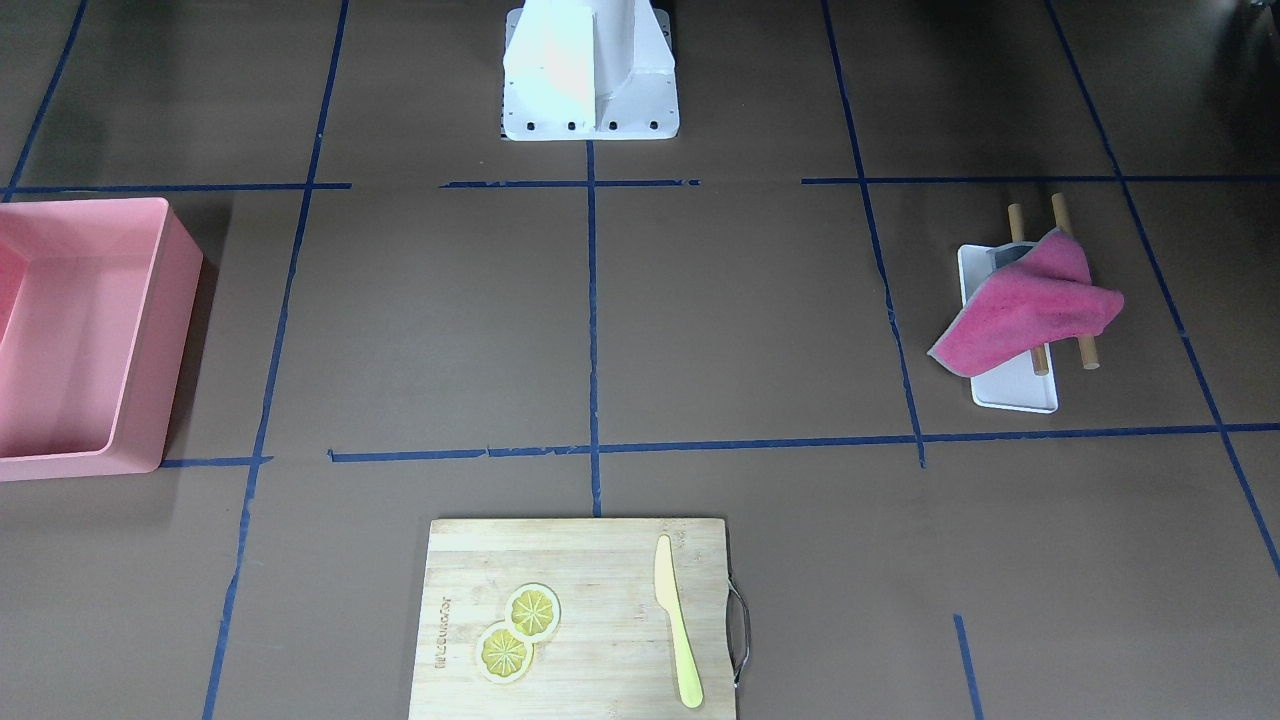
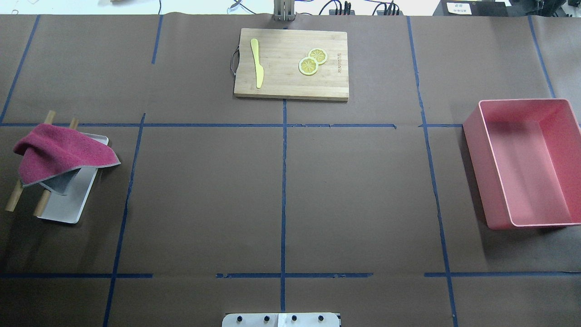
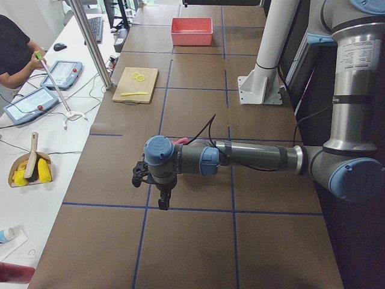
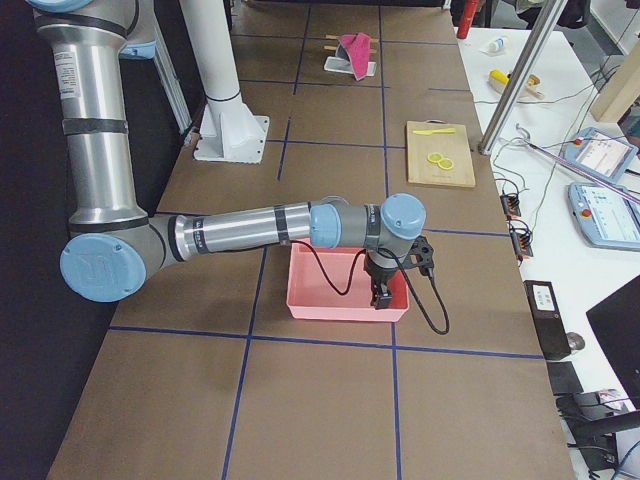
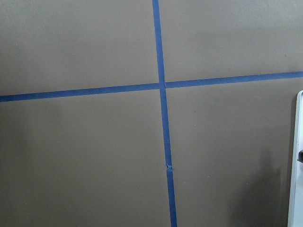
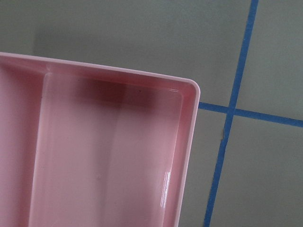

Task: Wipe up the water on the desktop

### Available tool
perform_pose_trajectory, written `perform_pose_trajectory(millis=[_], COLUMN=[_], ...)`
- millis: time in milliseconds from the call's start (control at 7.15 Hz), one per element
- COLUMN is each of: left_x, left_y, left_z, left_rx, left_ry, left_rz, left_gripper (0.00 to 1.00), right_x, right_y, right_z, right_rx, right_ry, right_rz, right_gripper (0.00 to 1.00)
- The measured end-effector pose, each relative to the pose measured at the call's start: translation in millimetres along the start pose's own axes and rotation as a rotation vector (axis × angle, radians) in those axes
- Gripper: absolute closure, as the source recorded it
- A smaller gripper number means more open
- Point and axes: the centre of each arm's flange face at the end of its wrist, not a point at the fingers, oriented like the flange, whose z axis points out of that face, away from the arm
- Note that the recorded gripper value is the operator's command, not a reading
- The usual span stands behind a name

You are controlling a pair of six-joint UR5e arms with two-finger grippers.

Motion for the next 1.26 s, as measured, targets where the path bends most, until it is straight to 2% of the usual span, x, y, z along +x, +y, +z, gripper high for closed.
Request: perform_pose_trajectory(millis=[420, 839, 979, 1259], left_x=[-0.6, 24.5, 51.6, 127.4], left_y=[2.8, 3.8, -3.1, -21.4], left_z=[6.5, 2.3, 7.5, 30.1], left_rx=[-0.014, 0.039, 0.042, 0.017], left_ry=[0.004, 0.118, 0.136, 0.130], left_rz=[-0.007, 0.039, 0.036, 0.036], left_gripper=[0.00, 0.00, 0.02, 0.05], right_x=[-2.0, -3.5, -4.5, -5.8], right_y=[-0.7, -2.6, -3.1, -4.1], right_z=[-1.8, -2.1, -2.5, -2.7], right_rx=[0.004, 0.005, 0.005, 0.006], right_ry=[-0.001, -0.001, -0.001, -0.001], right_rz=[-0.005, -0.008, -0.010, -0.012], right_gripper=[0.00, 0.00, 0.00, 0.00])
